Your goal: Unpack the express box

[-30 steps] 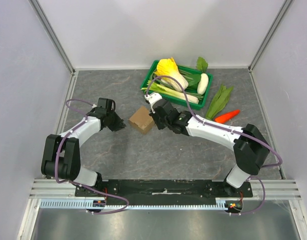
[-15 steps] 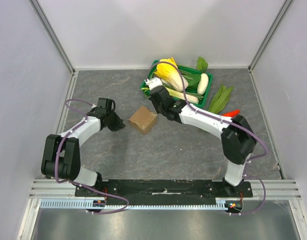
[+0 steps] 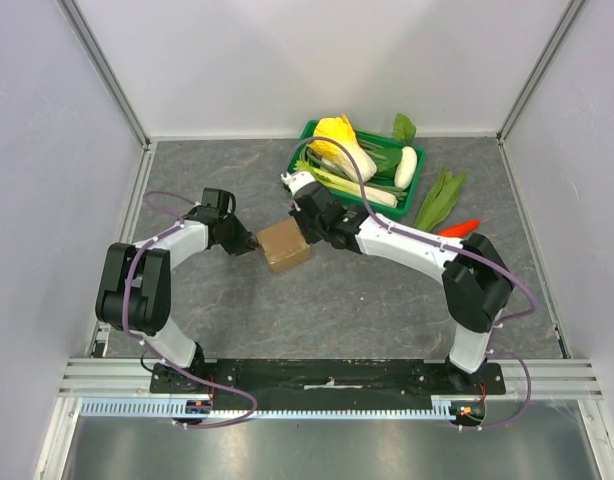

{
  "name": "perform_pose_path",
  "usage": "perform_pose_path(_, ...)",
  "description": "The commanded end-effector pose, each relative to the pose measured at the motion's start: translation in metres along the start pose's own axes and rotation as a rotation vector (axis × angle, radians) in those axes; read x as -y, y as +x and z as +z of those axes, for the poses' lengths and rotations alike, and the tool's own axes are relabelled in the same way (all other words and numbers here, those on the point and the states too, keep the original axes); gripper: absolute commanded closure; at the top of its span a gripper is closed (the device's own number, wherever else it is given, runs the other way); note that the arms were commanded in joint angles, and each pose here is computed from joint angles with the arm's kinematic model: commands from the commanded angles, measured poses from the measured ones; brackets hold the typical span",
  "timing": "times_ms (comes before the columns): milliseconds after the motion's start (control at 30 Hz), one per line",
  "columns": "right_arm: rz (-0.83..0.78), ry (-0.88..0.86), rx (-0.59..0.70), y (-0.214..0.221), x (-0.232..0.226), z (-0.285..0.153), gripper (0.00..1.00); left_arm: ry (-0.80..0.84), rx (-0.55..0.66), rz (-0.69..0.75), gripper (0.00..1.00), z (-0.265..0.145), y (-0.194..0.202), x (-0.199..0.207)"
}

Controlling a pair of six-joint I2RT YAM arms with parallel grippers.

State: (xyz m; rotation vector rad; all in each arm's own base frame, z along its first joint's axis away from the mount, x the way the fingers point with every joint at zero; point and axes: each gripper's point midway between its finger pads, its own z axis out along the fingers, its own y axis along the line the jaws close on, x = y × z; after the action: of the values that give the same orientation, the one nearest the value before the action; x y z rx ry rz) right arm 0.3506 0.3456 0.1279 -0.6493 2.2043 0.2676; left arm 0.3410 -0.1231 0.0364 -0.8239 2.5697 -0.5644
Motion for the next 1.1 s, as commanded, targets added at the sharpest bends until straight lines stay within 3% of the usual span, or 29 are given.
perform_pose_path(0,0.001,-0.113,0.036,-0.007,-0.038,-0.035,1.00,0.110,0.020,0.088,0.81,0.001,-0.017,0.032)
perform_pose_path(267,-0.078,-0.191,-0.011,0.026,-0.074,-0.069,1.00,0.354,-0.110,0.332,0.79,-0.004,0.001,0.072)
perform_pose_path(500,-0.129,-0.175,-0.029,0.039,-0.077,-0.092,1.00,0.430,-0.198,0.364,0.79,-0.001,0.018,0.081)
perform_pose_path(733,-0.128,-0.206,0.014,0.026,-0.070,-0.131,1.00,0.306,-0.036,0.327,0.74,-0.028,-0.017,0.081)
perform_pose_path(900,-0.091,-0.234,0.109,0.008,-0.070,-0.149,1.00,0.286,0.074,0.308,0.59,-0.063,-0.032,0.085)
perform_pose_path(1067,-0.038,-0.275,0.230,-0.004,-0.080,-0.139,1.00,0.279,0.013,0.303,0.46,-0.071,-0.006,0.067)
